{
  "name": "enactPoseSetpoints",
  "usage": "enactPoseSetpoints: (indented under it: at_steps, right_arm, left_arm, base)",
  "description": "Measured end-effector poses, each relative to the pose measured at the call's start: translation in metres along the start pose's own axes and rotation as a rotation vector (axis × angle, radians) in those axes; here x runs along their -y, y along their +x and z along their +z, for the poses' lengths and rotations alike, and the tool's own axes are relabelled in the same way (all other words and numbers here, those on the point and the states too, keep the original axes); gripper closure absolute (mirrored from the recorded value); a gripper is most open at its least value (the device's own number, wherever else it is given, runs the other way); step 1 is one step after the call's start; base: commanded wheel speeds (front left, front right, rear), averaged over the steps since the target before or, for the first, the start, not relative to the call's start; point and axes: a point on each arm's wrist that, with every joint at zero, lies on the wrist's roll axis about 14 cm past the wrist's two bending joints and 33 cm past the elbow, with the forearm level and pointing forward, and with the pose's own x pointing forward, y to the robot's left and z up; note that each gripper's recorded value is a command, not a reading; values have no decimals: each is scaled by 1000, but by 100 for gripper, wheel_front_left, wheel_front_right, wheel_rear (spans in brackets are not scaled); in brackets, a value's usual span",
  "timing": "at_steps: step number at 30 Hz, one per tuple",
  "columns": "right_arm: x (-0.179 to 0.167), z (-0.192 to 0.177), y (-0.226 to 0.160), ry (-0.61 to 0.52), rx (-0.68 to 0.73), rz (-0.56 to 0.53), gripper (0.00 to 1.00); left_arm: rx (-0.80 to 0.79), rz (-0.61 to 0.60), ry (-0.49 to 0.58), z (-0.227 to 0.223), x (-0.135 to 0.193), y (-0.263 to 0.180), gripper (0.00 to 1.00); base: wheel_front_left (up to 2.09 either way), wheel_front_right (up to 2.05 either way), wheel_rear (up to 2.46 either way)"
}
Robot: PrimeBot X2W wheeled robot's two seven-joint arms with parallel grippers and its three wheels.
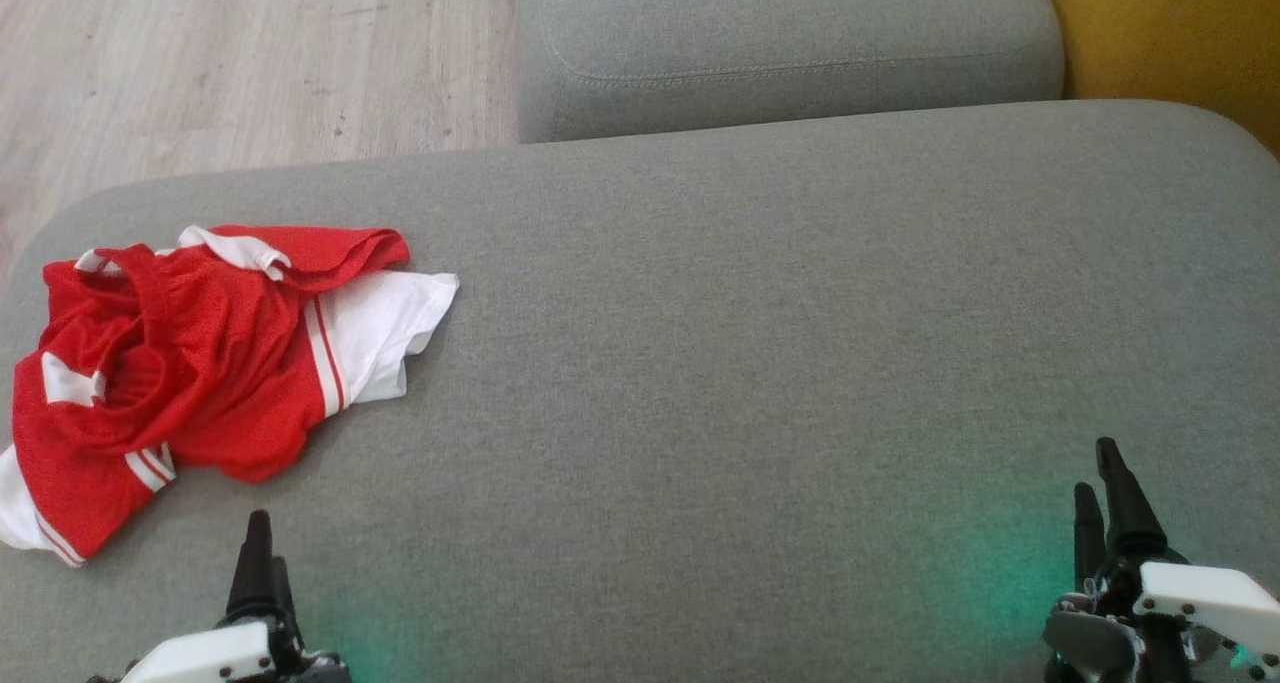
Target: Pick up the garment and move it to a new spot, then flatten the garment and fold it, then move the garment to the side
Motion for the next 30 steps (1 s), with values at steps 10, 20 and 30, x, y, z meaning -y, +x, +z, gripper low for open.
enactPoseSetpoints:
  at_steps: [10, 20, 30]
  right_arm:
    - [-2, -3, 0, -161, -2, 1, 0]
    - [-13, -10, 0, -306, -13, 35, 0]
    - [-22, -20, -2, -461, -26, 70, 0]
  left_arm:
    - [-9, -28, 138, -6, 12, 1, 0]
    - [-9, -35, 293, -11, 21, 1, 0]
    - [-13, -58, 454, -20, 29, -2, 0]
  base:
    - [0, 0, 0]
    - [0, 0, 0]
    - [0, 0, 0]
